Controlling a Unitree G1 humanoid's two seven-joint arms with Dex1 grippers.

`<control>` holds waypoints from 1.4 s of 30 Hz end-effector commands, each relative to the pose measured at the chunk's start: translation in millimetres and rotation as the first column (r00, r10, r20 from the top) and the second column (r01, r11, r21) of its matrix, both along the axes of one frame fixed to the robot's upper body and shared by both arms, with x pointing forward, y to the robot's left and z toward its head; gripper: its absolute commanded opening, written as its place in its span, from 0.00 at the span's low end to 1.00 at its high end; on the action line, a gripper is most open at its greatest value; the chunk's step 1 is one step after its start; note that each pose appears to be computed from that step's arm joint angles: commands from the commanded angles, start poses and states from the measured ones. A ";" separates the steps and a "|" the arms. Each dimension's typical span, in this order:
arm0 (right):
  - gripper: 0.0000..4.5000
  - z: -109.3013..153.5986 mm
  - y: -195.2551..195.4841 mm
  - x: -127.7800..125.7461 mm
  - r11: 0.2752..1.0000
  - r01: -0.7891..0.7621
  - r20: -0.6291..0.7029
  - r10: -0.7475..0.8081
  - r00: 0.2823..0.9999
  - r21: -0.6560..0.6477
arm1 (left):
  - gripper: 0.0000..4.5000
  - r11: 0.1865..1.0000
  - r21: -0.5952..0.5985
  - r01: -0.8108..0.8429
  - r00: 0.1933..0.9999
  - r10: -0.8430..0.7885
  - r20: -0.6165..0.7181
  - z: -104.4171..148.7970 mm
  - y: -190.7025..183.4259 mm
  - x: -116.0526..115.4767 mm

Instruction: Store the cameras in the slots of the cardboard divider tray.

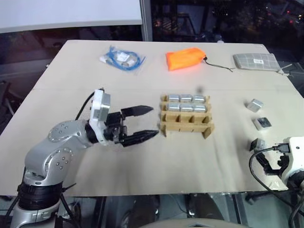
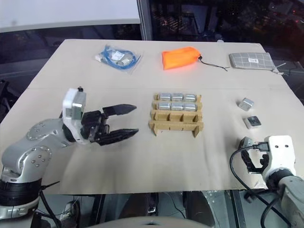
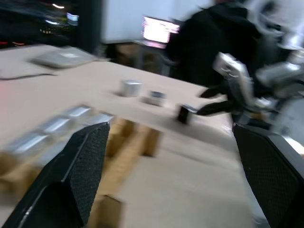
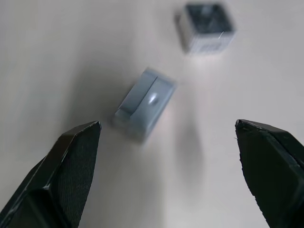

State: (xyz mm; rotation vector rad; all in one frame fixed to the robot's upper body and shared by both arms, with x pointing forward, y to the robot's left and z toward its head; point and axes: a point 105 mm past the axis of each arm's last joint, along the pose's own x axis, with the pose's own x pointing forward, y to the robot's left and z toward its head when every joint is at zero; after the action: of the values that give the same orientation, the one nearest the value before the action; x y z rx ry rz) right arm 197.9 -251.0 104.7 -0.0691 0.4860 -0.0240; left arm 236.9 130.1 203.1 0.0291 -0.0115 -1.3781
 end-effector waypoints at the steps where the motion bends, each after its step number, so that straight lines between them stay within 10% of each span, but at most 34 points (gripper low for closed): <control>1: 1.00 6.6 8.1 4.4 1.000 -0.001 0.021 0.001 1.000 0.008 | 0.97 0.994 0.046 0.095 0.995 -0.096 0.026 2.8 -6.2 -13.6; 30: 1.00 14.5 4.3 31.5 0.995 0.100 -0.042 -0.101 0.994 -0.023 | 0.97 0.991 0.092 0.099 0.992 -0.106 0.075 0.4 2.5 -25.7; 34: 0.63 11.7 5.3 33.9 0.994 0.108 -0.046 -0.107 0.993 0.014 | 1.00 0.991 0.093 0.096 0.991 -0.104 0.079 0.1 1.9 -25.4; 42: 0.63 4.3 2.1 34.5 0.993 0.118 -0.083 -0.115 0.990 0.026 | 1.00 0.992 0.093 0.088 0.992 -0.096 0.086 -1.4 0.8 -25.3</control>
State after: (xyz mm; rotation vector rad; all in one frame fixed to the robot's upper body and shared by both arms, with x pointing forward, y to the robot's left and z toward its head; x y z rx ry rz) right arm 234.4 -243.6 105.6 -0.0021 0.5785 -0.1088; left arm 216.0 134.8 195.5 0.1332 0.0151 -1.4553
